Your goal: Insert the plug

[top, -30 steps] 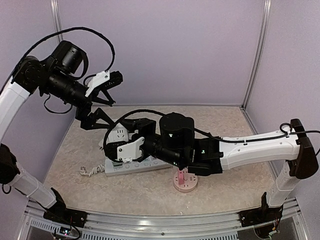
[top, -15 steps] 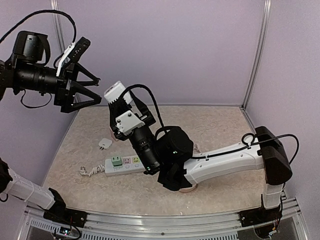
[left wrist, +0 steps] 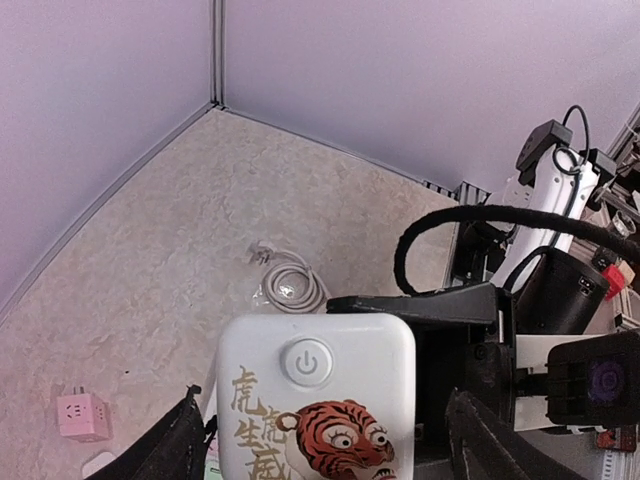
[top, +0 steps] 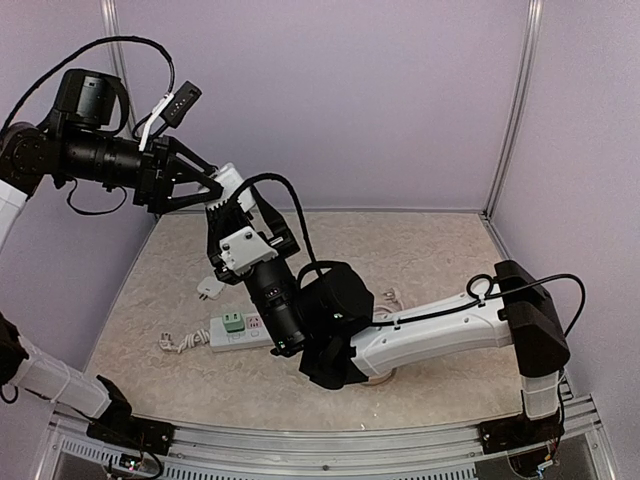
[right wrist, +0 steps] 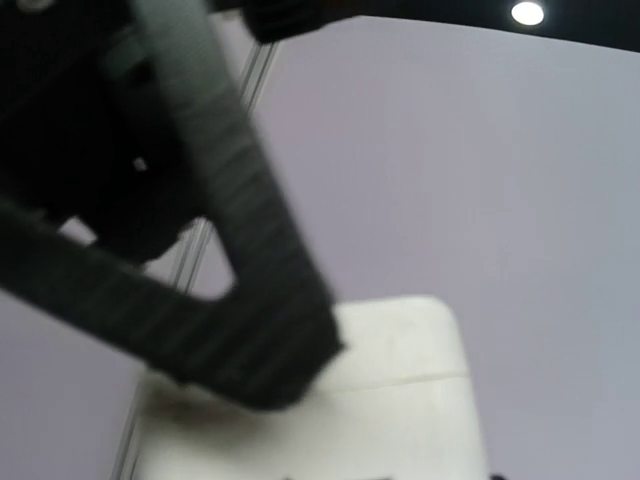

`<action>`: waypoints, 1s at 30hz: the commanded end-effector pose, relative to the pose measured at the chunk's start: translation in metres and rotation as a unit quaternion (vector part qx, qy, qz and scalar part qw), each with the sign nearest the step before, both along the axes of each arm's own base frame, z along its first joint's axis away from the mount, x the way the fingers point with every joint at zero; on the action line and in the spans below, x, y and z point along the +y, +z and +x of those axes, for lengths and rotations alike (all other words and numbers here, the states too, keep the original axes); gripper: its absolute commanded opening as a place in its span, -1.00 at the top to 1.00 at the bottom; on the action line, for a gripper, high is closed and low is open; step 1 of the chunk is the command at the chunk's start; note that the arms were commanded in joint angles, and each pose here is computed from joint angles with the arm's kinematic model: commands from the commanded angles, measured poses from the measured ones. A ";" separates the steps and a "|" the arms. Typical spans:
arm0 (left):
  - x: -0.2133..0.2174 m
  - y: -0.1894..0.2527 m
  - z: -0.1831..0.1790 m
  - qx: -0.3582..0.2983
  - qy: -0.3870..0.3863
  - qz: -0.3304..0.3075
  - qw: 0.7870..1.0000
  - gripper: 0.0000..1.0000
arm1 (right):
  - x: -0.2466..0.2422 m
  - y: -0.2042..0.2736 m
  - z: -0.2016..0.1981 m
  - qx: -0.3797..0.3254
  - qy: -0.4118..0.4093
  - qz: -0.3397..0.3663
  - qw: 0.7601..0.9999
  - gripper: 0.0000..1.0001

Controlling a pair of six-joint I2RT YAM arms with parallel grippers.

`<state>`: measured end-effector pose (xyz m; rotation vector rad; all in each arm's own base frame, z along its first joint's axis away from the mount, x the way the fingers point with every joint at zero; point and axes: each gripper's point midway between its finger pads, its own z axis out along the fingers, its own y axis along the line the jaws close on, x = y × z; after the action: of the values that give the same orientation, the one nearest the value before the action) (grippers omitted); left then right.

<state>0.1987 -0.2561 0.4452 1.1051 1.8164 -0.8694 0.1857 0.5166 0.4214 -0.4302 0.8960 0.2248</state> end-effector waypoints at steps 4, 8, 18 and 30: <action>0.000 -0.007 -0.008 0.035 -0.015 -0.021 0.999 -0.07 | -0.024 0.030 -0.007 -0.014 0.013 0.099 0.995 1.00; -0.003 -0.011 -0.013 0.047 -0.029 -0.022 0.998 0.02 | -0.025 0.030 -0.007 -0.016 0.013 0.096 0.995 1.00; -0.011 -0.019 -0.015 0.081 -0.049 -0.031 0.995 -0.04 | -0.025 0.031 -0.006 -0.020 0.015 0.093 0.995 1.00; -0.021 -0.034 -0.022 0.109 -0.076 -0.024 0.991 1.00 | -0.029 0.028 -0.001 -0.020 0.023 0.086 0.996 1.00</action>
<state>0.1995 -0.2636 0.4325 1.0791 1.8239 -1.0079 0.1893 0.5095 0.4204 -0.3874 0.9094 0.2420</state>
